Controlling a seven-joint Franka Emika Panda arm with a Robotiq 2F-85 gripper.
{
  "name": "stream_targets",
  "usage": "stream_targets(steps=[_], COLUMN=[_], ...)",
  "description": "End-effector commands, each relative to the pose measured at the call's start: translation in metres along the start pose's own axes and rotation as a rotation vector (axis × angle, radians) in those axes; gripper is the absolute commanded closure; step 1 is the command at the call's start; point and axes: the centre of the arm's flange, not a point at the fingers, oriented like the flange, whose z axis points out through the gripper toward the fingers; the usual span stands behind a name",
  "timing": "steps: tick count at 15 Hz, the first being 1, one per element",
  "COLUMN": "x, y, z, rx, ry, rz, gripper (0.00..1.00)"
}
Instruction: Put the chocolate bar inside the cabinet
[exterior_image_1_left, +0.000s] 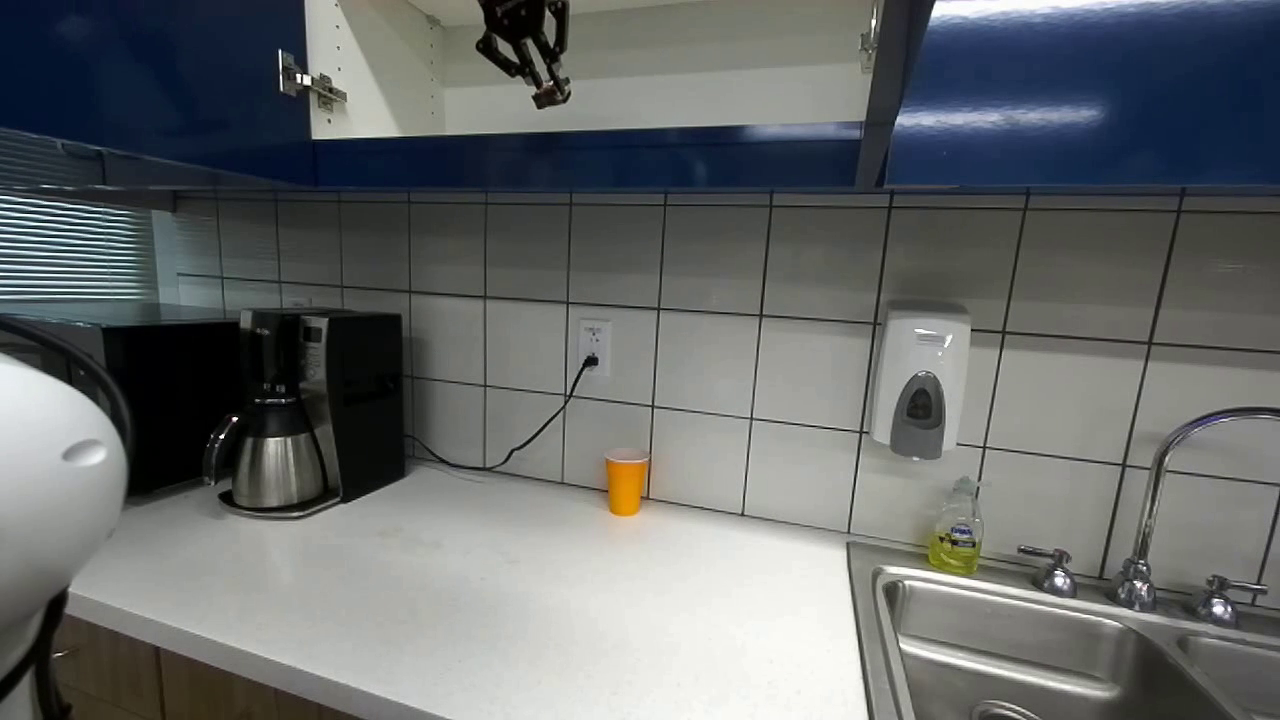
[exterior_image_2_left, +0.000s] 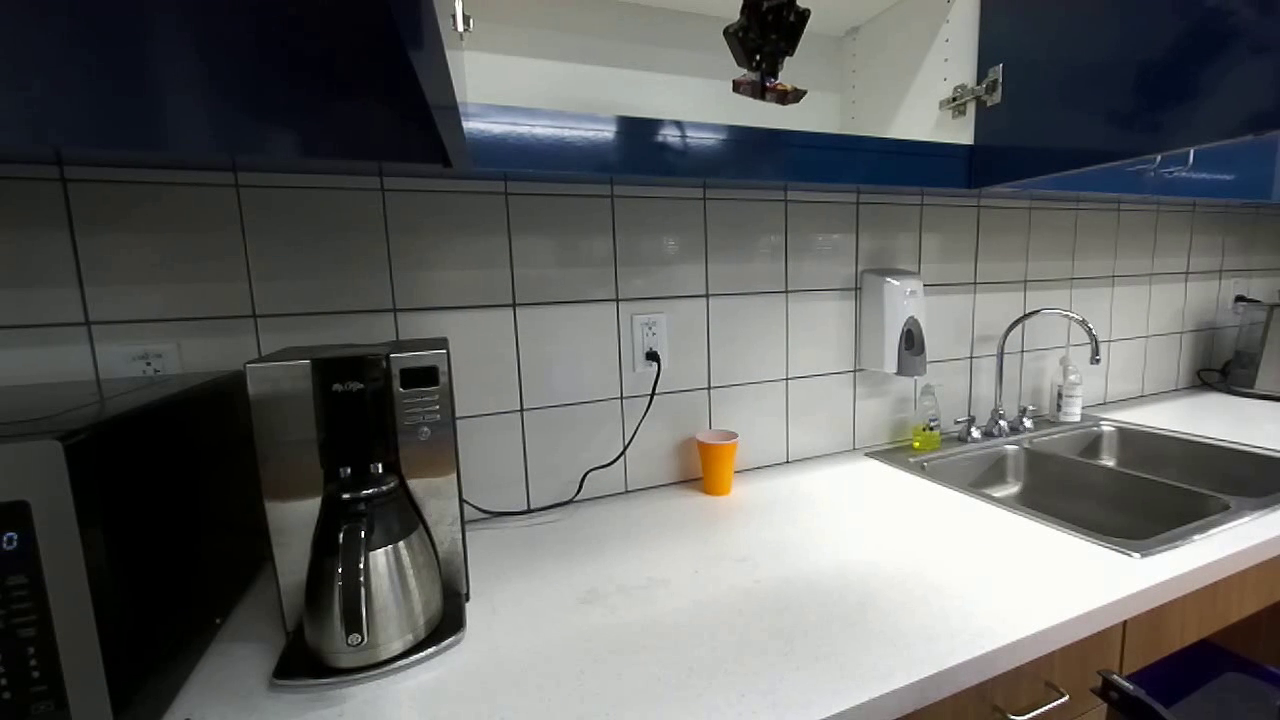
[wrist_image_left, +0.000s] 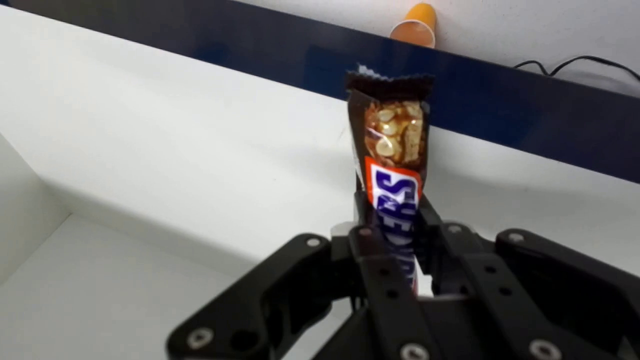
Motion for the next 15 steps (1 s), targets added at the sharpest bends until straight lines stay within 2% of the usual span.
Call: stream_targets(steps=[1, 6, 15], x=[0.014, 0.024, 0.043], y=[-0.008, -0.016, -0.006], z=[0.004, 0.014, 0.025], rx=[-0.014, -0.014, -0.015], ry=[-0.014, -0.011, 0.003], rz=[-0.001, 0.003, 0.048], gripper=[0.95, 0.95, 0.95])
